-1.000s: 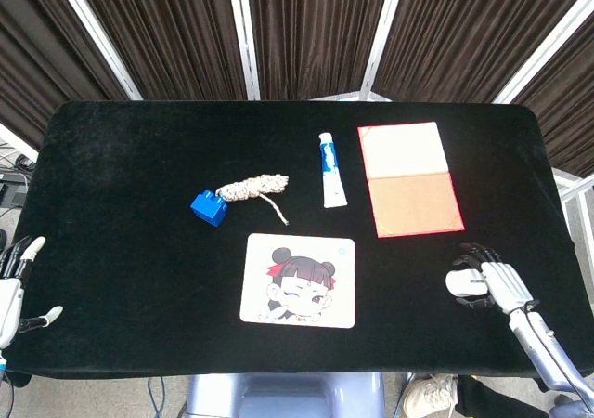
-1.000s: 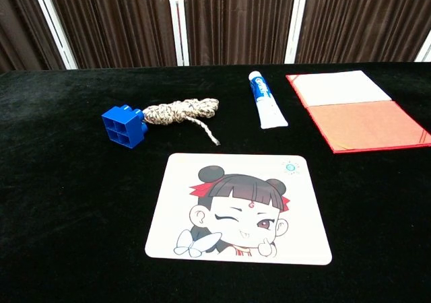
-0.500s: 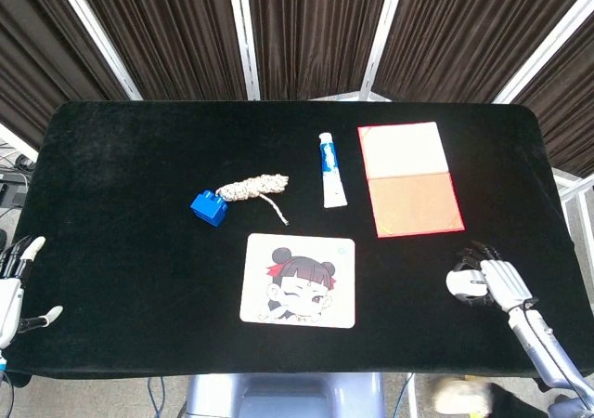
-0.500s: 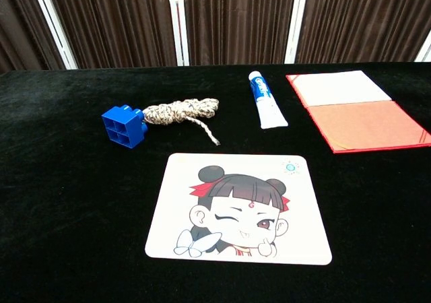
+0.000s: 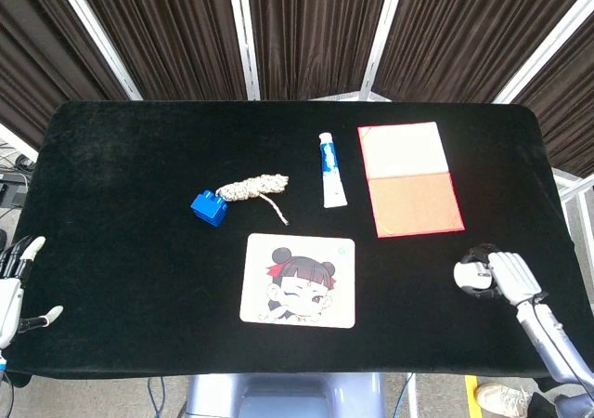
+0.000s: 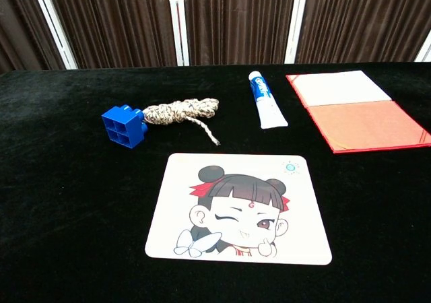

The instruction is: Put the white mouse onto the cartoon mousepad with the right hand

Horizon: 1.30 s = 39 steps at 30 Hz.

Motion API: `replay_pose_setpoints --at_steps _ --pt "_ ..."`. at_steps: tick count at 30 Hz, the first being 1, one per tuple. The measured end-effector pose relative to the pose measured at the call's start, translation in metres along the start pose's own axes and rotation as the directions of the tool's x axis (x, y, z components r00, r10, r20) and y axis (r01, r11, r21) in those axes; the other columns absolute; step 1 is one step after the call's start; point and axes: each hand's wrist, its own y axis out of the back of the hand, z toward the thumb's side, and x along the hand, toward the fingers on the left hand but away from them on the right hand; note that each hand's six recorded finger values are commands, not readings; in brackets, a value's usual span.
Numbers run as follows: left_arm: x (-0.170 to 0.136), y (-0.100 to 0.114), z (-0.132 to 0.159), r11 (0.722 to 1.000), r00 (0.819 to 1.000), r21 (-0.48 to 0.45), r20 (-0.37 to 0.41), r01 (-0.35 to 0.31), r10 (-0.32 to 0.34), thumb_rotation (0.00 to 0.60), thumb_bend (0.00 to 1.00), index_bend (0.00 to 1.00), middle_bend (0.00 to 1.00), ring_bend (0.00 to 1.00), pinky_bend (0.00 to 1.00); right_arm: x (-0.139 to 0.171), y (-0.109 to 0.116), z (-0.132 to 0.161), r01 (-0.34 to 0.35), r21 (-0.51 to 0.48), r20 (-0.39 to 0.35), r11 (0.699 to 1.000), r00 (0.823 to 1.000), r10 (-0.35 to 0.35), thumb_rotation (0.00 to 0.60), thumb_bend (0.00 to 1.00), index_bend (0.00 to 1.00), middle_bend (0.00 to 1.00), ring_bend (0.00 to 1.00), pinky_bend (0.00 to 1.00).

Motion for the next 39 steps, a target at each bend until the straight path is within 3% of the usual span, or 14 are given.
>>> replay_pose_setpoints --at_steps 11,17,22,26,29,39 --pt "0.000 0.000 0.000 1.000 1.000 -0.008 0.002 0.001 -0.001 0.600 0.11 0.06 0.00 0.00 0.00 -0.013 0.028 0.006 0.045 0.045 -0.041 0.998 0.998 -0.043 0.600 0.24 0.63 0.54 0.34 0.56" --pt "0.001 0.000 0.000 1.000 1.000 -0.009 0.002 0.001 -0.001 0.600 0.11 0.07 0.00 0.00 0.00 -0.028 0.048 0.023 0.067 0.096 -0.108 0.993 0.993 -0.057 0.600 0.24 0.63 0.54 0.34 0.56" --pt "0.001 0.000 0.000 1.000 1.000 -0.011 0.003 0.001 -0.001 0.600 0.11 0.07 0.00 0.00 0.00 -0.045 0.059 0.057 0.080 0.124 -0.209 0.989 0.977 -0.052 0.600 0.24 0.63 0.54 0.34 0.56" --pt "0.001 0.000 0.000 1.000 1.000 -0.014 0.005 0.002 -0.002 0.600 0.11 0.07 0.00 0.00 0.00 -0.054 0.060 0.088 0.093 0.174 -0.305 0.980 0.952 -0.037 0.600 0.24 0.63 0.54 0.34 0.56" --pt "0.001 0.000 0.000 1.000 1.000 -0.016 0.006 0.003 -0.002 0.600 0.11 0.07 0.00 0.00 0.00 -0.058 0.057 0.111 0.110 0.224 -0.382 0.968 0.924 -0.017 0.600 0.24 0.63 0.54 0.34 0.56" --pt "0.002 0.000 0.000 1.000 1.000 -0.017 0.007 0.005 -0.004 0.600 0.11 0.07 0.00 0.00 0.00 -0.067 0.030 0.179 0.137 0.331 -0.573 0.934 0.815 0.084 0.600 0.24 0.64 0.54 0.34 0.56"
